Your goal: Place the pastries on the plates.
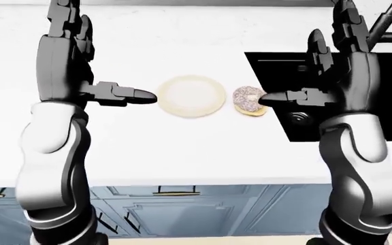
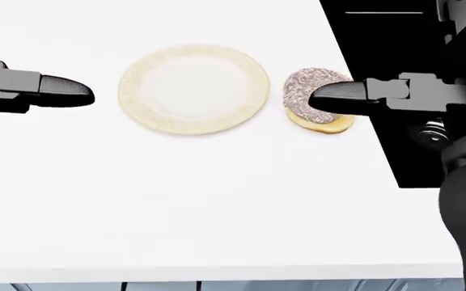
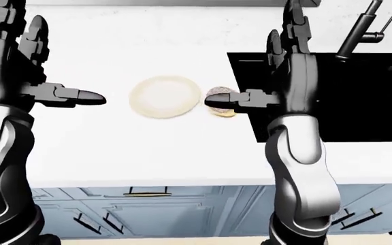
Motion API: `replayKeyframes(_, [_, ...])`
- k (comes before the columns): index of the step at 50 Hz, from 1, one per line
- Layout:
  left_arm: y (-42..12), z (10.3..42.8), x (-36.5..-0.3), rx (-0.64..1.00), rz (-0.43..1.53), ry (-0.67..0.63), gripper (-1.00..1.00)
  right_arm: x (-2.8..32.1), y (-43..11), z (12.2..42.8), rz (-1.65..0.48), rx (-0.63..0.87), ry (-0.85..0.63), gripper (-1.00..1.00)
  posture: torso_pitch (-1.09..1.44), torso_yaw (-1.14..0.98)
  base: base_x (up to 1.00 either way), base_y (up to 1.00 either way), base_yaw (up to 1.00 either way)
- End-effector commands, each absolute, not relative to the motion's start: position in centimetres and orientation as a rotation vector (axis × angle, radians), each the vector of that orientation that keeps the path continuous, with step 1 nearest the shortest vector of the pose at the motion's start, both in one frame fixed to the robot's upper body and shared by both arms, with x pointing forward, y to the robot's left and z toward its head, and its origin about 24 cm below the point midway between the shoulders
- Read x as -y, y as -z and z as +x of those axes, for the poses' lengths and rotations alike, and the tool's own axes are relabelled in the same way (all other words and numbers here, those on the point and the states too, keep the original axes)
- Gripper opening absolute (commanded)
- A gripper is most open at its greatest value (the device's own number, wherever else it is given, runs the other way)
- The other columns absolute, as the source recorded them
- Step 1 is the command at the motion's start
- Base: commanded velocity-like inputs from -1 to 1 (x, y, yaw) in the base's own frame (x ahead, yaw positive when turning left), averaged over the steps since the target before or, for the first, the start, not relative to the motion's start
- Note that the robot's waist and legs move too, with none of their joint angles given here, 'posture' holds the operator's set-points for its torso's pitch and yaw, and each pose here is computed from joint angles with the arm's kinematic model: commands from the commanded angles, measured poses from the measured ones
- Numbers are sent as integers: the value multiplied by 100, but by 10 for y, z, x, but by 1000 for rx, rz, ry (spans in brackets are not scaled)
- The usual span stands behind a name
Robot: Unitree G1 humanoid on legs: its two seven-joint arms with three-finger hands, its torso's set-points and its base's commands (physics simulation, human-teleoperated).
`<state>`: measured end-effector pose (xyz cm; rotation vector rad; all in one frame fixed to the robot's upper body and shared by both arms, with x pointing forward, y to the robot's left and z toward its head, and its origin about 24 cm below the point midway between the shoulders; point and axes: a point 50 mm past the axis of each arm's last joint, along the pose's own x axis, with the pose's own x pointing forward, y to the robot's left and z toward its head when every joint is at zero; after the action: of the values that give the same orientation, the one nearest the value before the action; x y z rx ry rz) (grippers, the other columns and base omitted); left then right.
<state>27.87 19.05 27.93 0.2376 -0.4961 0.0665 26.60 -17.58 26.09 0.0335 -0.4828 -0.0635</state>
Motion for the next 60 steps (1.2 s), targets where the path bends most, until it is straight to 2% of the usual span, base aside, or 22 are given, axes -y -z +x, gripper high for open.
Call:
replayKeyframes(1, [-299, 267, -192, 617, 252, -97, 100, 171, -279, 256, 31, 598, 38, 100, 0, 0, 0, 0, 0])
replayKeyframes(13, [-299, 267, -191, 617, 257, -92, 100, 173, -282, 255, 29, 599, 44, 100, 0, 0, 0, 0, 0])
replayKeyframes(22, [-298, 266, -193, 618, 250, -97, 100, 186, -303, 263, -86, 534, 119, 100, 0, 0, 0, 0, 0])
replayKeyframes(30, [-296, 264, -196, 606, 248, -105, 100, 183, -318, 301, -193, 460, 112, 100, 0, 0, 0, 0, 0])
replayKeyframes(36, [-297, 265, -196, 605, 249, -104, 100, 181, -325, 334, -374, 367, 83, 100, 0, 0, 0, 0, 0])
replayKeyframes(43, [-297, 265, -197, 605, 249, -103, 100, 182, -316, 370, -425, 315, 67, 100, 0, 0, 0, 0, 0])
replayKeyframes(60, [-295, 262, -198, 602, 249, -109, 100, 181, -289, 402, -477, 230, 27, 100, 0, 0, 0, 0, 0])
